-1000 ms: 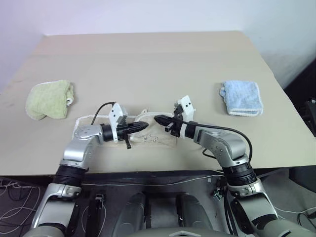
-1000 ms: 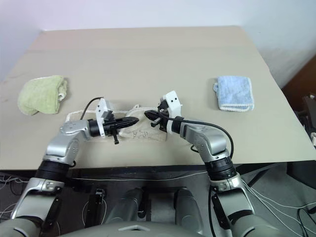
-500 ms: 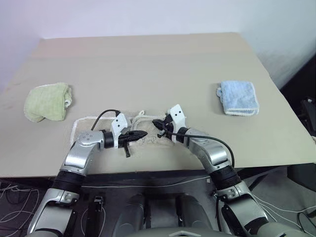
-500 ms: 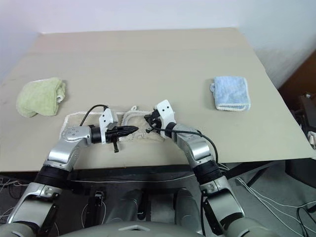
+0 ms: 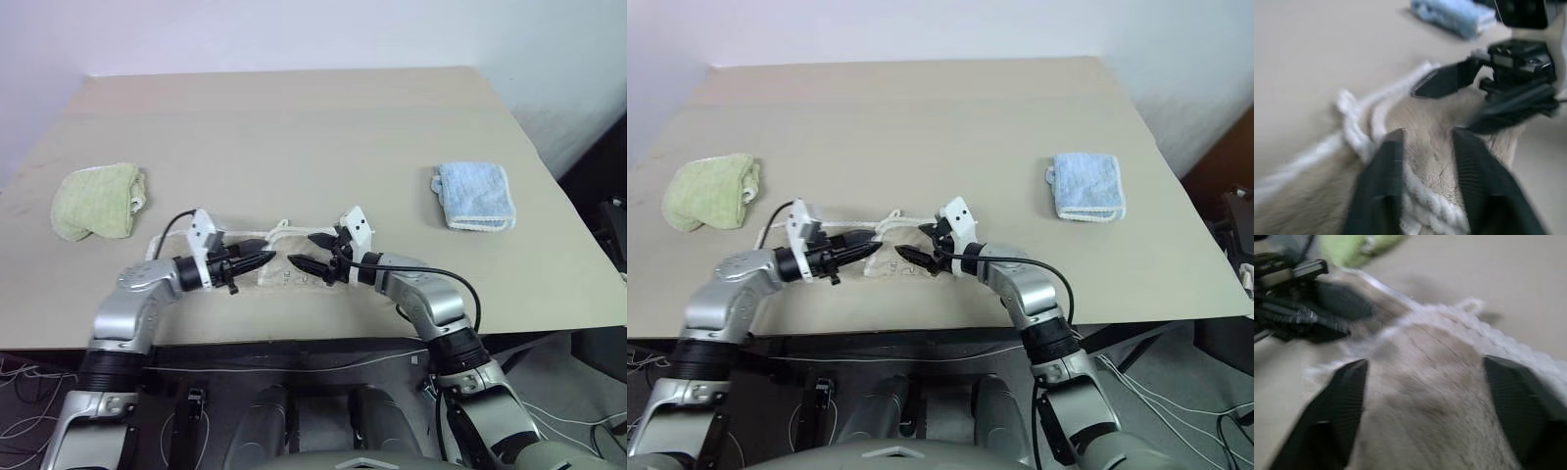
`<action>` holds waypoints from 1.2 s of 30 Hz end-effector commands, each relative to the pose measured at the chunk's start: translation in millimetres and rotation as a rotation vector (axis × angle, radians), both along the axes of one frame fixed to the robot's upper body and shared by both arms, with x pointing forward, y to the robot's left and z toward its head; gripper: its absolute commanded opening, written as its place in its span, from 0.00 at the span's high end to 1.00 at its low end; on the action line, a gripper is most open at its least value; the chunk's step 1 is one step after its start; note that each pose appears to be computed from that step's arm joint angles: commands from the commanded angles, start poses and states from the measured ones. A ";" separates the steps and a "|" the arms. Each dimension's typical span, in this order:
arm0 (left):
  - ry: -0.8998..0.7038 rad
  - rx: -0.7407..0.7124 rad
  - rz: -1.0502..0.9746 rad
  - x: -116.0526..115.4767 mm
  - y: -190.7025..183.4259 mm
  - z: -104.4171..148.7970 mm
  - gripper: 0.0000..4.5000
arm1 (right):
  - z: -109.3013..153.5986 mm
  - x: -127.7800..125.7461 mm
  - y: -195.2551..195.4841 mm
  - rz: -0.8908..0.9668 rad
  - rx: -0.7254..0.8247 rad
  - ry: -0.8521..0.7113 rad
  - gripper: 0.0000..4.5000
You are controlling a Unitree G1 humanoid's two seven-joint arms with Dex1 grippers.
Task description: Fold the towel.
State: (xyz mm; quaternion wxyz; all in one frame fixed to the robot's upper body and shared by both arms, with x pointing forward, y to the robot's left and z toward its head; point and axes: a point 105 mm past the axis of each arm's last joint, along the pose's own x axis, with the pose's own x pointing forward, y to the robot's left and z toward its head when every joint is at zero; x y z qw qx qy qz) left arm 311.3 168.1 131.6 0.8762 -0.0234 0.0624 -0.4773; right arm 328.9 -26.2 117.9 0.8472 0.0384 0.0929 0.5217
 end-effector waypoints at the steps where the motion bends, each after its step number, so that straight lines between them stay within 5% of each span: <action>1: -0.012 -0.079 0.003 -12.0 13.3 31.9 0.32 | 36.3 -14.4 3.0 0.112 0.030 -0.093 0.00; 5: 0.002 -0.109 0.085 -23.2 30.8 47.7 0.01 | 41.5 -15.8 2.3 0.145 -0.033 -0.130 0.00; 9: 0.034 -0.066 0.301 -31.1 58.6 43.5 0.00 | 47.9 -29.0 4.3 0.269 -0.080 -0.180 0.00; 23: 0.469 -0.315 0.771 -92.5 106.6 10.6 0.00 | 44.9 -18.1 0.8 0.339 -0.184 -0.233 0.00; 36: 0.650 -0.462 0.921 -61.2 125.6 -13.0 0.00 | 38.4 -15.5 -1.4 0.311 -0.214 -0.251 0.00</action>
